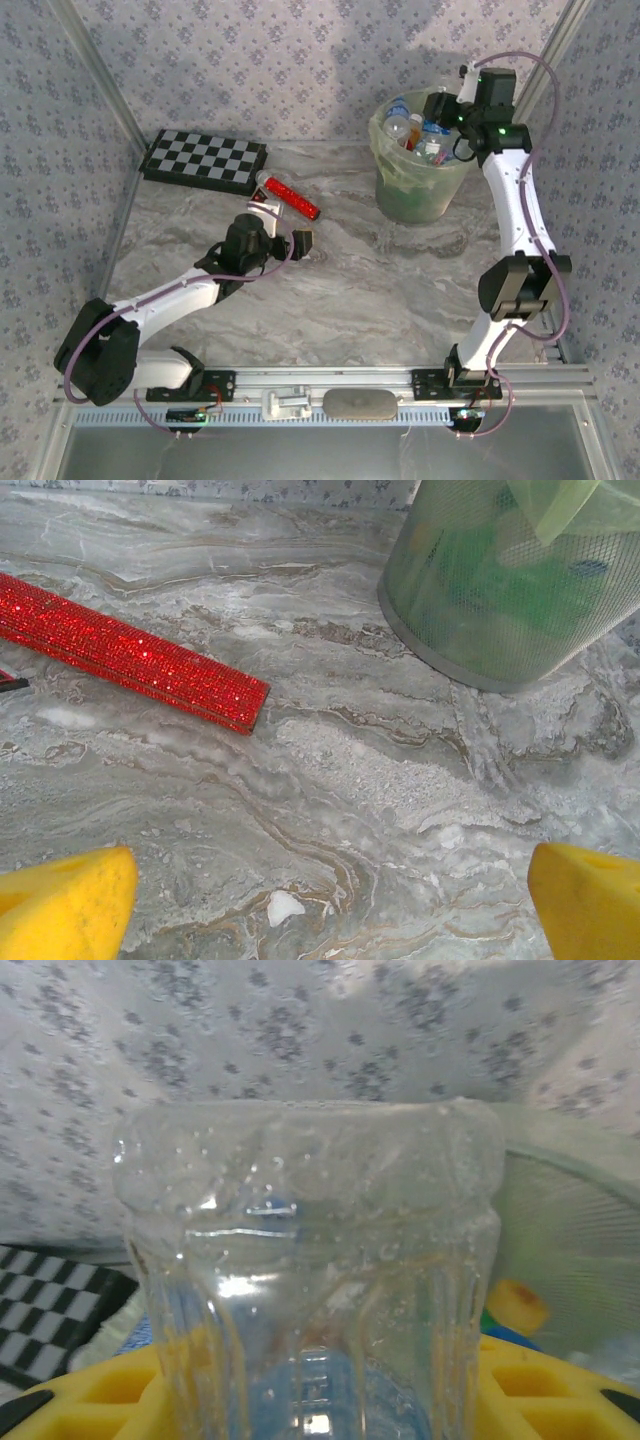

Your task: Put the plastic bottles in the bin

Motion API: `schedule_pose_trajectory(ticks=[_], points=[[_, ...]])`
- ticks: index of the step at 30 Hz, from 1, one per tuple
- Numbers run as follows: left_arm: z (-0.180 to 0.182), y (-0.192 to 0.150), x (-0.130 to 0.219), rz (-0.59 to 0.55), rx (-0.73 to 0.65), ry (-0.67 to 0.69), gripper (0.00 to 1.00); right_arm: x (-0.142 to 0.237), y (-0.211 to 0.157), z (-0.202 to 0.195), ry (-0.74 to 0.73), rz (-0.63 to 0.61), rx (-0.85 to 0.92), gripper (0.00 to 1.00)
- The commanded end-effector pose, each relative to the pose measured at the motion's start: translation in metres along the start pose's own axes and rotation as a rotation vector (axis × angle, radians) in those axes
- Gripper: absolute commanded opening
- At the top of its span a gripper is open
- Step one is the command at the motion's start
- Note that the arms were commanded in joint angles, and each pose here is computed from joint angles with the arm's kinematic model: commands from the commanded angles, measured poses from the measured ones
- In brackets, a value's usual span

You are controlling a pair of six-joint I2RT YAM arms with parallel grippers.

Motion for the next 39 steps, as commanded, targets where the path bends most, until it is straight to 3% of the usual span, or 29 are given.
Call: schedule_pose_trajectory(ticks=[1, 6, 13, 20, 27, 33, 39], points=[[-0.004, 0.011, -0.001, -0.021, -0.013, 0.003, 1.00, -0.014, -0.004, 0.014, 0.087, 0.034, -0.071, 0.51], [-0.003, 0.007, -0.001, -0.007, -0.016, 0.009, 1.00, -0.019, -0.015, 0.003, 0.002, 0.058, -0.082, 0.55], [-0.001, 0.005, -0.002, -0.003, -0.018, 0.018, 1.00, -0.008, -0.011, -0.001, -0.057, 0.029, -0.060, 0.74], [-0.002, 0.006, -0.002, -0.006, -0.016, 0.014, 1.00, 0.037, 0.022, 0.004, -0.135, -0.109, 0.015, 0.83], [-0.004, 0.007, -0.005, -0.010, 0.001, 0.001, 1.00, 0.056, 0.028, 0.024, -0.101, -0.159, 0.074, 0.83], [-0.005, 0.009, -0.005, -0.006, 0.005, -0.003, 1.00, 0.029, 0.008, 0.052, 0.060, -0.098, 0.062, 0.78], [-0.002, 0.009, 0.002, -0.012, 0.001, 0.019, 1.00, -0.007, -0.008, 0.053, 0.105, -0.015, 0.021, 0.77]])
Point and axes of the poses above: each hand's point on the last joint's axis, 136 mm out from that joint toward the fingers, its own x axis back along the fingers, its own z axis along the line the jaws close on, y = z × x, the point moved 5 cm from there along x, back along the fingers, and after that the axes turned 1 degree about -x, right-handed, at the moved point
